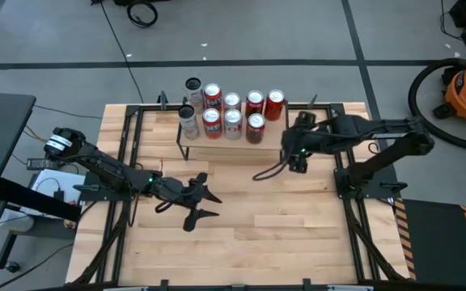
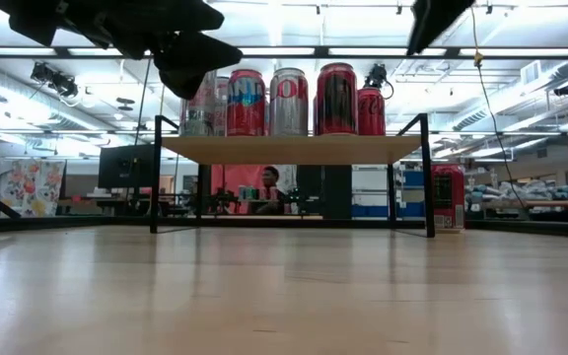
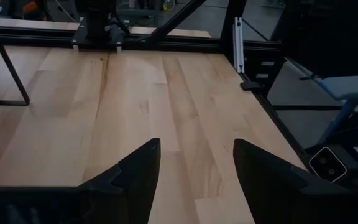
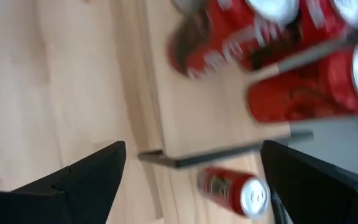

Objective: Place canned beverage on shelf
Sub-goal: Put the red and black soda can on the shelf aligned with the other red and black soda can

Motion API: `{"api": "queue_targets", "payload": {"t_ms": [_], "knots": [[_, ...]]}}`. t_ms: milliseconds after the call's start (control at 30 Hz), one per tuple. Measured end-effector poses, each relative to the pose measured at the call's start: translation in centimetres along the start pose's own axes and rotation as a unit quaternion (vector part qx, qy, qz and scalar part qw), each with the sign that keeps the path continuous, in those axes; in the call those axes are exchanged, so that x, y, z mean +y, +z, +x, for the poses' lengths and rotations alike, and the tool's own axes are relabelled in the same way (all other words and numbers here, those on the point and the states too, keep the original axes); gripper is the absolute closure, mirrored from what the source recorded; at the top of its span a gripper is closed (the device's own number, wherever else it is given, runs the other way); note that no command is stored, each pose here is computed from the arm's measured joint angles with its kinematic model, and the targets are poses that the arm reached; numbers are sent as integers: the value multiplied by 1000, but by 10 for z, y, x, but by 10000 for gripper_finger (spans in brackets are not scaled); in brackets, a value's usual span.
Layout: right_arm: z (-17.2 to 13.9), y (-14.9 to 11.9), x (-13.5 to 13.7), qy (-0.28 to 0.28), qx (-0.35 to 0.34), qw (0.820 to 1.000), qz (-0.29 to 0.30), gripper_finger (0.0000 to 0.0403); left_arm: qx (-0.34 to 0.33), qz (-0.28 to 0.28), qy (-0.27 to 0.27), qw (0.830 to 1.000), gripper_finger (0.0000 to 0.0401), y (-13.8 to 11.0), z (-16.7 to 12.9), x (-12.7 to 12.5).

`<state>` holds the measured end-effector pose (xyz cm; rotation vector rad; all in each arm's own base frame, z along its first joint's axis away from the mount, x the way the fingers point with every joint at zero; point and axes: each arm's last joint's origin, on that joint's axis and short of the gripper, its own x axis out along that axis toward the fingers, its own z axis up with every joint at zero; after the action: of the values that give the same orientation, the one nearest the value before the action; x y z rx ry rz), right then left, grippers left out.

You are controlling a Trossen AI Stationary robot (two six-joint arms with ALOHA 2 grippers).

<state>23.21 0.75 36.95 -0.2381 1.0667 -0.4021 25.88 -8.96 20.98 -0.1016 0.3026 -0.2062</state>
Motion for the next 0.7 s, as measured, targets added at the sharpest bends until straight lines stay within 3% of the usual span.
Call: {"api": "queue_targets", "payload": {"t_ms": [200,433,700], "knots": [[16,-25,-26,-28,40,997,65,17,-2,0,13,1000,188,0,0,1],[56,-44,-61,-73,105,983,135,17,-1,10,13,1000,188,0,0,1],[87,-64,-103,-53,126,975,173,29,0,24,14,1000,188,0,0,1]]}}
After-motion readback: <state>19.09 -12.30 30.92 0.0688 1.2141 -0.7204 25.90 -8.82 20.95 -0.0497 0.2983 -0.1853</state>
